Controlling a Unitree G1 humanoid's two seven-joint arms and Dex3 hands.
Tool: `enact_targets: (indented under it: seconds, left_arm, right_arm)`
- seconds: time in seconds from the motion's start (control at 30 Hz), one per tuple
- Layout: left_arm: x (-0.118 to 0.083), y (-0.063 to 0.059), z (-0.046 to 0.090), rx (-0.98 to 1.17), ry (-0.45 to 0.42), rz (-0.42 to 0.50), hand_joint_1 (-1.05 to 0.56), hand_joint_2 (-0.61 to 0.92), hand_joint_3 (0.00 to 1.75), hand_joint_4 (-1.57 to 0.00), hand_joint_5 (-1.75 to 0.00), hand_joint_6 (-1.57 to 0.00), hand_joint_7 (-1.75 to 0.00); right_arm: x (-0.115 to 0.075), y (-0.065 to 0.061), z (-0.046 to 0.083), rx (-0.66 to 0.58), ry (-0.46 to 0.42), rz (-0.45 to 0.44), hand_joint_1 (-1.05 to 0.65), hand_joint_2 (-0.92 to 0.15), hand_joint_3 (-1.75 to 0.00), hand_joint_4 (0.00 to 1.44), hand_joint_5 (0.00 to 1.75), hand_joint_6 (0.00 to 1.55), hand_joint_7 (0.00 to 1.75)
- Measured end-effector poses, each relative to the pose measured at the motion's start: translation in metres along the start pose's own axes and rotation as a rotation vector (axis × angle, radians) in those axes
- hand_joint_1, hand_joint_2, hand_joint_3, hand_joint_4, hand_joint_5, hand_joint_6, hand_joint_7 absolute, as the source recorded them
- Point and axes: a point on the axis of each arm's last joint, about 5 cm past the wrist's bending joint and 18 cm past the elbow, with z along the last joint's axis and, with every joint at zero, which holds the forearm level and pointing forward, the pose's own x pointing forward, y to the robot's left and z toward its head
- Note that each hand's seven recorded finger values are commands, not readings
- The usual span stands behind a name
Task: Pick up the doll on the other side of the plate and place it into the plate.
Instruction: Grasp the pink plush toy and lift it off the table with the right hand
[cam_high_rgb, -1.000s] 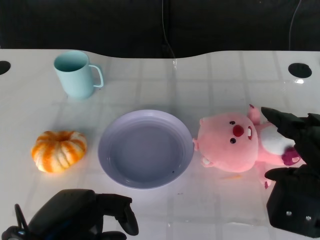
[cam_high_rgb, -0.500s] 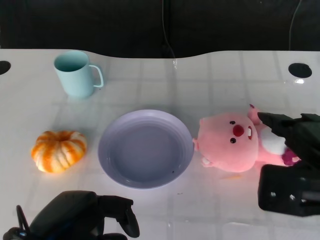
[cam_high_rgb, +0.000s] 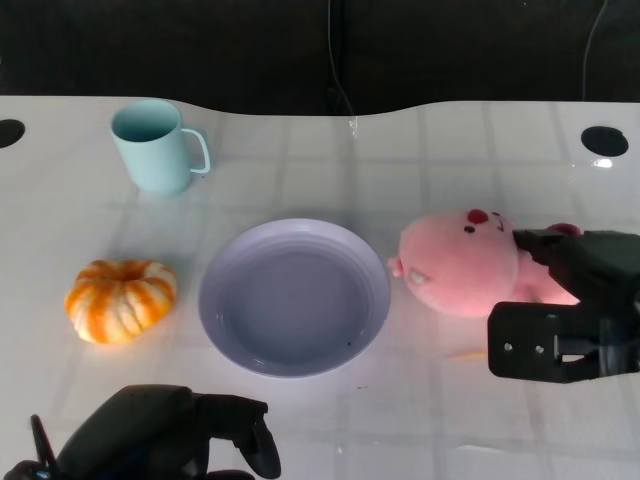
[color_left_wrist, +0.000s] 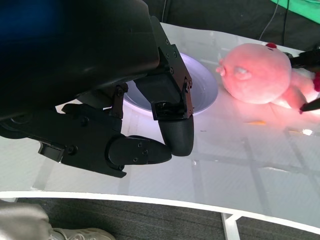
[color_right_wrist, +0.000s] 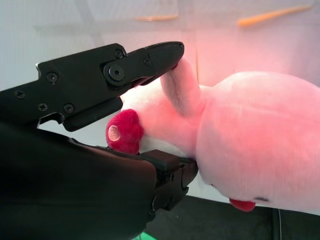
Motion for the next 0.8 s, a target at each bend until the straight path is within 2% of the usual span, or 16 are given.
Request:
enact_targets:
  seconds: [0.1, 0.23, 0.27, 0.33, 0.37, 0.47, 0.5, 0.53, 0.57, 0.6, 0.63, 0.67, 0.7, 0.73, 0.77, 0.8]
  left_arm:
    - [-0.001, 0.000, 0.000, -0.001, 0.004, 0.000, -0.27, 0.92, 0.35, -0.63, -1.53, -0.74, -0.91]
    - [-0.002, 0.000, 0.001, 0.003, 0.010, -0.001, -0.27, 0.92, 0.36, -0.64, -1.53, -0.74, -0.91]
    - [-0.002, 0.000, 0.001, 0.006, 0.013, -0.001, -0.28, 0.92, 0.37, -0.63, -1.53, -0.74, -0.91]
    - [-0.002, 0.000, 0.001, 0.005, 0.021, -0.003, -0.28, 0.92, 0.37, -0.63, -1.53, -0.74, -0.90]
    - [-0.002, 0.000, 0.001, 0.005, 0.022, -0.003, -0.29, 0.92, 0.37, -0.63, -1.53, -0.74, -0.90]
    - [-0.002, -0.001, 0.002, 0.005, 0.019, -0.008, -0.28, 0.92, 0.36, -0.63, -1.53, -0.75, -0.91]
    - [-0.002, -0.001, 0.002, 0.005, 0.018, -0.009, -0.28, 0.92, 0.36, -0.64, -1.53, -0.75, -0.91]
    - [-0.002, -0.001, 0.002, 0.007, 0.018, -0.009, -0.28, 0.92, 0.36, -0.64, -1.53, -0.75, -0.91]
    - [-0.002, -0.001, 0.002, 0.008, 0.019, -0.009, -0.28, 0.92, 0.36, -0.64, -1.53, -0.75, -0.91]
    - [-0.001, -0.001, 0.002, 0.008, 0.018, -0.008, -0.28, 0.92, 0.35, -0.64, -1.53, -0.75, -0.92]
    - [-0.001, -0.002, 0.002, 0.007, 0.018, -0.008, -0.27, 0.92, 0.35, -0.65, -1.53, -0.75, -0.92]
    - [-0.001, -0.002, 0.003, 0.006, 0.017, -0.007, -0.27, 0.92, 0.34, -0.65, -1.53, -0.75, -0.92]
    - [-0.001, -0.002, 0.003, 0.005, 0.016, -0.006, -0.27, 0.92, 0.34, -0.65, -1.53, -0.75, -0.92]
    - [-0.001, -0.002, 0.003, 0.004, 0.015, -0.005, -0.27, 0.92, 0.34, -0.65, -1.53, -0.75, -0.92]
    - [-0.001, -0.002, 0.003, 0.004, 0.015, -0.005, -0.27, 0.92, 0.34, -0.66, -1.54, -0.75, -0.92]
    - [-0.001, -0.002, 0.003, 0.004, 0.015, -0.004, -0.28, 0.92, 0.34, -0.66, -1.54, -0.76, -0.92]
  right_arm:
    - [0.011, 0.004, 0.000, -0.051, -0.010, -0.002, -0.72, -0.92, -0.06, 0.53, 0.17, 0.37, 0.04]
    - [0.025, 0.001, 0.004, -0.080, -0.008, 0.020, -0.71, -0.92, -0.08, 0.61, 0.13, 0.45, 0.04]
    - [0.028, 0.002, 0.004, -0.079, -0.007, 0.022, -0.67, -0.92, -0.06, 0.72, 0.17, 0.51, 0.05]
    - [0.033, 0.003, 0.007, -0.071, -0.007, 0.016, -0.60, -0.92, -0.03, 0.86, 0.21, 0.57, 0.05]
    - [0.036, 0.004, 0.007, -0.069, -0.009, 0.008, -0.52, -0.92, -0.02, 0.95, 0.24, 0.69, 0.06]
    - [0.040, 0.008, 0.008, -0.059, -0.025, -0.033, -0.35, -0.92, -0.01, 1.03, 0.26, 0.98, 0.10]
    - [0.041, 0.010, 0.007, -0.056, -0.033, -0.060, -0.29, -0.92, -0.04, 0.90, 0.85, 1.09, 0.25]
    - [0.041, 0.012, 0.006, -0.051, -0.041, -0.085, -0.27, -0.92, -0.07, 0.81, 1.13, 1.11, 0.32]
    - [0.041, 0.015, 0.005, -0.043, -0.049, -0.109, -0.26, -0.92, -0.08, 0.76, 1.30, 1.08, 0.44]
    - [0.041, 0.017, 0.005, -0.034, -0.055, -0.132, -0.23, -0.92, -0.09, 0.77, 1.56, 0.94, 0.98]
    - [0.041, 0.019, 0.004, -0.026, -0.061, -0.158, -0.22, -0.92, -0.09, 0.81, 1.65, 0.83, 1.31]
    - [0.040, 0.021, 0.004, -0.014, -0.067, -0.184, -0.21, -0.92, -0.09, 0.85, 1.71, 0.75, 1.54]
    - [0.040, 0.023, 0.004, -0.003, -0.074, -0.208, -0.21, -0.92, -0.09, 0.84, 1.69, 0.72, 1.53]
    - [0.040, 0.024, 0.004, 0.004, -0.081, -0.226, -0.22, -0.92, -0.09, 0.81, 1.61, 0.77, 1.30]
    - [0.040, 0.024, 0.004, 0.010, -0.085, -0.238, -0.22, -0.92, -0.08, 0.81, 1.57, 0.82, 1.16]
    - [0.040, 0.025, 0.004, 0.020, -0.086, -0.245, -0.22, -0.92, -0.07, 0.79, 1.61, 0.85, 1.12]
